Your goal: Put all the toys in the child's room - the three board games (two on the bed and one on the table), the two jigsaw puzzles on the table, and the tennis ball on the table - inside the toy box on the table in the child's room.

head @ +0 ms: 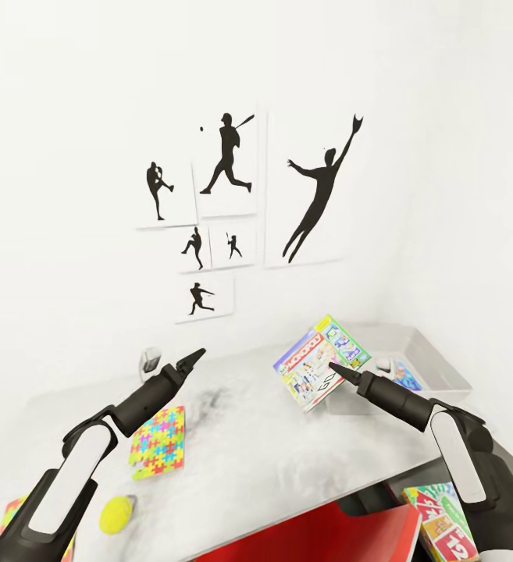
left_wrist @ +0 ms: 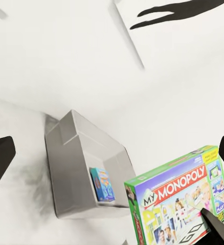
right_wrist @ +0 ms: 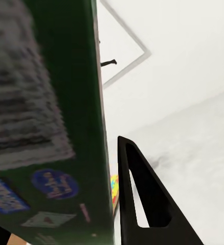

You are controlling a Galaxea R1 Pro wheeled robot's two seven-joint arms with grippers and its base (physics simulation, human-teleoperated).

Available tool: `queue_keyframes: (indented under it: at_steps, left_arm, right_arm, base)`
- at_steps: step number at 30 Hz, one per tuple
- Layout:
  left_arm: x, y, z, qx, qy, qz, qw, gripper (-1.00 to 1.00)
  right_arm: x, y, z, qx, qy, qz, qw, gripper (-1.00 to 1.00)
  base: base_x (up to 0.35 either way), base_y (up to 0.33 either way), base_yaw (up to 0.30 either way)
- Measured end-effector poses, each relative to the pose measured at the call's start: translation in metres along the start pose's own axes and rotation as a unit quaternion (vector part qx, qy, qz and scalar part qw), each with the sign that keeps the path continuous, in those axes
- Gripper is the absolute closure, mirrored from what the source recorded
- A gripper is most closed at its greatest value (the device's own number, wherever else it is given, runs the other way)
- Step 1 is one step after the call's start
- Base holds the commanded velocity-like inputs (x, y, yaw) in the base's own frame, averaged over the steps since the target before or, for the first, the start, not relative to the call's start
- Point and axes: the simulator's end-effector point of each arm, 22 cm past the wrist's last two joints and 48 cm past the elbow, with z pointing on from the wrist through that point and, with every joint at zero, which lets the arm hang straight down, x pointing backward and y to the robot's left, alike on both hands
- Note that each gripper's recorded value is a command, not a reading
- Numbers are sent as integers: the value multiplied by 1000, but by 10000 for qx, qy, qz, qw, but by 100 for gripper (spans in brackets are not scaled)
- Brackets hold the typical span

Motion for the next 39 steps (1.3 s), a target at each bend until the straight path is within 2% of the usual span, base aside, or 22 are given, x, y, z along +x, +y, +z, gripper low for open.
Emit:
queue_keyframes:
  at_steps: [21, 39]
  left_arm:
    - [1, 0, 1, -17, 6, 33, 10000, -100]
    - [1, 0, 1, -13, 9, 41, 10000, -100]
  right_arm:
    - [0, 0, 0, -2, 0, 2, 10000, 100]
    - [0, 0, 0, -3, -1, 1, 10000, 100]
  base:
    - [8, -2, 0]
    - [34, -100, 0]
